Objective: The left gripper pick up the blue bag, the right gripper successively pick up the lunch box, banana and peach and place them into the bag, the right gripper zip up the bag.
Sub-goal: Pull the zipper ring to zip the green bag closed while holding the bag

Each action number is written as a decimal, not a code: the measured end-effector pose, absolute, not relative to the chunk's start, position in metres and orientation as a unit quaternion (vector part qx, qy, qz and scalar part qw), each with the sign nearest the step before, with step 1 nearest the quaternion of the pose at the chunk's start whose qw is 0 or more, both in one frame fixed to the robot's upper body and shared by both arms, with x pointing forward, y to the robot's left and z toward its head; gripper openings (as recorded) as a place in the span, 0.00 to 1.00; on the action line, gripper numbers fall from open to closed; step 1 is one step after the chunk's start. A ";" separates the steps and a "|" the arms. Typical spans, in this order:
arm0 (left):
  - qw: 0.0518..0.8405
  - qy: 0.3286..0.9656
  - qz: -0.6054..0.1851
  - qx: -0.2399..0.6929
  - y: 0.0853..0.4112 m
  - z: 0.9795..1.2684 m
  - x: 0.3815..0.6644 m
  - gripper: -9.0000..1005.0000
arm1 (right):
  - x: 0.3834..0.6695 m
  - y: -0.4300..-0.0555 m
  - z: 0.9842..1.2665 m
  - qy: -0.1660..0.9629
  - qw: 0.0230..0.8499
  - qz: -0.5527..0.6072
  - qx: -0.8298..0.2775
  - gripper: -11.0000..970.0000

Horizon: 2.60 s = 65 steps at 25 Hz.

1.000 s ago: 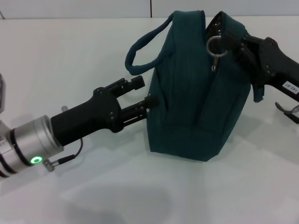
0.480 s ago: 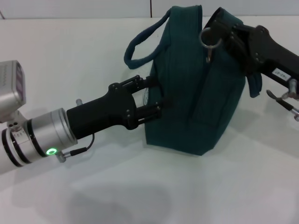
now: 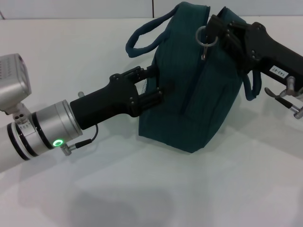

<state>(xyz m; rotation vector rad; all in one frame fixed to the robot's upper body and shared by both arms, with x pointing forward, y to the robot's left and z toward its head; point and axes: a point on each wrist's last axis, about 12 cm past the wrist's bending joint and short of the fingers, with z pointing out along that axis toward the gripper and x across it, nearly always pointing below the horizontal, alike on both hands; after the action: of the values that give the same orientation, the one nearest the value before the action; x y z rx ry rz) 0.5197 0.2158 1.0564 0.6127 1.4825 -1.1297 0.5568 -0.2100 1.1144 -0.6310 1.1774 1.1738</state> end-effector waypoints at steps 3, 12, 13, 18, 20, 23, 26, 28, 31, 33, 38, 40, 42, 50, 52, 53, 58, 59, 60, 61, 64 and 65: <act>0.562 0.624 -0.471 0.269 0.215 1.057 0.520 0.64 | 0.556 -0.211 1.114 0.515 0.630 0.512 -0.275 0.02; 0.563 0.623 -0.469 0.273 0.215 1.058 0.522 0.33 | 0.557 -0.212 1.113 0.516 0.632 0.510 -0.272 0.02; 0.562 0.623 -0.469 0.276 0.215 1.058 0.522 0.28 | 0.557 -0.212 1.114 0.517 0.632 0.510 -0.271 0.02; 0.551 0.623 -0.474 0.290 0.212 1.058 0.522 0.15 | 0.557 -0.213 1.112 0.520 0.634 0.511 -0.258 0.02; 0.547 0.623 -0.475 0.295 0.212 1.058 0.521 0.12 | 0.557 -0.214 1.113 0.520 0.638 0.510 -0.251 0.02; 0.541 0.622 -0.478 0.303 0.211 1.057 0.520 0.10 | 0.557 -0.218 1.112 0.520 0.646 0.506 -0.238 0.02; 0.532 0.624 -0.483 0.308 0.210 1.056 0.517 0.09 | 0.558 -0.224 1.111 0.525 0.654 0.502 -0.210 0.02; 0.523 0.624 -0.488 0.314 0.210 1.055 0.514 0.08 | 0.560 -0.228 1.109 0.535 0.654 0.500 -0.192 0.02; 0.505 0.615 -0.508 0.330 0.210 1.054 0.506 0.07 | 0.564 -0.231 1.107 0.550 0.651 0.493 -0.171 0.01; 0.500 0.612 -0.514 0.332 0.211 1.054 0.502 0.07 | 0.566 -0.233 1.106 0.558 0.651 0.489 -0.160 0.01; 0.497 0.609 -0.525 0.326 0.218 1.052 0.492 0.07 | 0.568 -0.236 1.104 0.568 0.650 0.484 -0.146 0.03; 0.498 0.611 -0.523 0.324 0.221 1.051 0.491 0.07 | 0.569 -0.235 1.104 0.569 0.647 0.486 -0.146 0.03; 0.500 0.611 -0.521 0.324 0.222 1.051 0.490 0.06 | 0.570 -0.234 1.105 0.570 0.641 0.493 -0.147 0.04; 0.503 0.612 -0.519 0.321 0.223 1.051 0.489 0.06 | 0.579 -0.244 1.133 0.589 0.570 0.518 -0.244 0.06; 0.504 0.612 -0.519 0.320 0.223 1.051 0.489 0.06 | 0.586 -0.246 1.150 0.611 0.522 0.521 -0.287 0.07; 0.504 0.611 -0.520 0.320 0.223 1.051 0.490 0.06 | 0.590 -0.247 1.159 0.625 0.497 0.519 -0.305 0.11; 0.501 0.611 -0.522 0.321 0.222 1.053 0.491 0.06 | 0.615 -0.244 1.215 0.694 0.367 0.492 -0.377 0.34; 0.501 0.611 -0.522 0.321 0.222 1.053 0.491 0.06 | 0.619 -0.243 1.226 0.700 0.350 0.488 -0.387 0.38; 0.501 0.610 -0.522 0.322 0.222 1.053 0.491 0.06 | 0.624 -0.240 1.238 0.706 0.329 0.484 -0.398 0.43; 0.501 0.610 -0.523 0.322 0.222 1.053 0.491 0.06 | 0.627 -0.238 1.249 0.710 0.313 0.481 -0.408 0.47; 0.501 0.610 -0.523 0.322 0.222 1.054 0.492 0.06 | 0.638 -0.228 1.275 0.729 0.278 0.465 -0.419 0.59; 0.501 0.609 -0.523 0.323 0.222 1.054 0.493 0.06 | 0.641 -0.224 1.283 0.738 0.265 0.458 -0.419 0.62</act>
<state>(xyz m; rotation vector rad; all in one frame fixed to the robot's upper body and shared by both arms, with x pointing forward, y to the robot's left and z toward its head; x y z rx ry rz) 0.4925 0.2216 1.0541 0.7805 1.4734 -1.2649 0.6408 -0.2245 1.2825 -1.1309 1.9949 1.2374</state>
